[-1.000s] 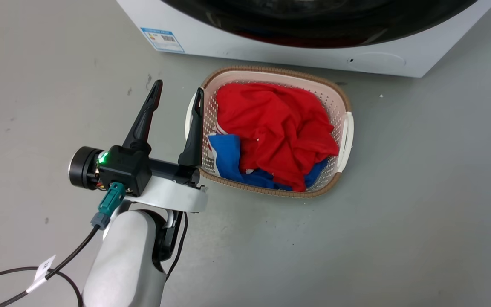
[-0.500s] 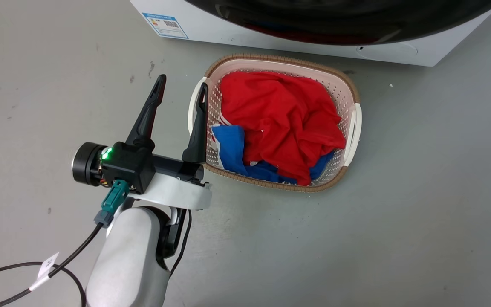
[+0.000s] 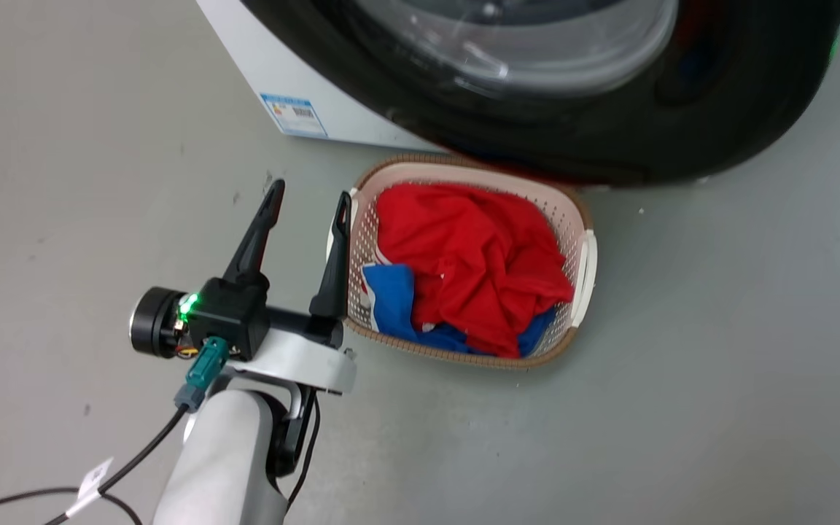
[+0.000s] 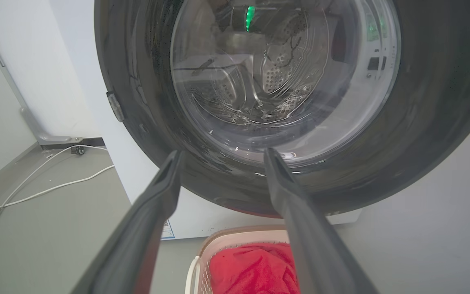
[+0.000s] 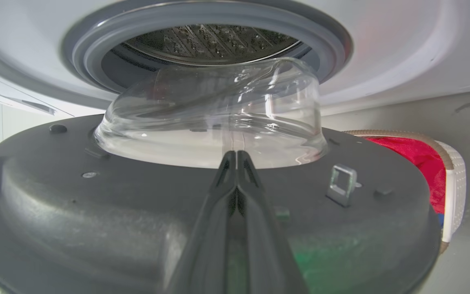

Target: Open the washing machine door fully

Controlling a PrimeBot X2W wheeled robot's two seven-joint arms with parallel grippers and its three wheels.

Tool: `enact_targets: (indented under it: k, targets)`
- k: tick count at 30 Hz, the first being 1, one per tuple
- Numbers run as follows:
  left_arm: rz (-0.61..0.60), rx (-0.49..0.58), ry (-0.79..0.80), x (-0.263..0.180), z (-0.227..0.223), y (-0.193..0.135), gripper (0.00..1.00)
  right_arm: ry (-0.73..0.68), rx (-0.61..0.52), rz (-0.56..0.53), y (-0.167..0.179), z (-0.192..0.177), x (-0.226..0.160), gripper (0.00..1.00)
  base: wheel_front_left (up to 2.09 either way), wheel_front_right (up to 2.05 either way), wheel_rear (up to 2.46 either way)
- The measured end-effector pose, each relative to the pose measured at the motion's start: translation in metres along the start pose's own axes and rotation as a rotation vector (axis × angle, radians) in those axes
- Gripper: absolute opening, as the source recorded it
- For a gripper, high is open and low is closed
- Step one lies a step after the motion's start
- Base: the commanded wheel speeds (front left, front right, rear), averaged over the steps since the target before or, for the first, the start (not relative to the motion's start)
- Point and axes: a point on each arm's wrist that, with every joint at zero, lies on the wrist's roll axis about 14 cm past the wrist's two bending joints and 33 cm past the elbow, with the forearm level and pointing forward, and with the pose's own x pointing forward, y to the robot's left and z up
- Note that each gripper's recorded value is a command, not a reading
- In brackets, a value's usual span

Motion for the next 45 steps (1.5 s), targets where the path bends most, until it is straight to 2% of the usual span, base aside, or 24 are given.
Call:
enact_targets:
  k: [15, 24, 25, 30, 40, 45]
  targets:
    - [-0.039, -0.014, -0.001, -0.055, 0.017, -0.016, 1.0, 0.165, -0.039, 0.116, 0.021, -0.112, -0.04, 0.0, 0.0, 0.0, 0.0]
    - [-0.053, -0.016, -0.009, -0.075, 0.023, -0.02, 1.0, 0.211, -0.082, 0.183, 0.031, -0.157, -0.062, 0.0, 0.0, 0.0, 0.0]
    - [-0.058, -0.016, -0.012, -0.08, 0.025, -0.021, 1.0, 0.24, -0.081, 0.199, 0.031, -0.172, -0.066, 0.0, 0.0, 0.0, 0.0]
    - [-0.054, -0.022, -0.008, -0.088, 0.024, -0.021, 1.0, 0.314, -0.086, 0.244, 0.037, -0.204, -0.063, 0.0, 0.0, 0.0, 0.0]
    - [-0.049, -0.024, -0.001, -0.089, 0.021, -0.019, 1.0, 0.398, -0.094, 0.296, 0.047, -0.244, -0.047, 0.0, 0.0, 0.0, 0.0]
    - [-0.052, -0.023, -0.006, -0.09, 0.023, -0.02, 1.0, 0.327, -0.105, 0.299, 0.049, -0.241, -0.047, 0.0, 0.0, 0.0, 0.0]
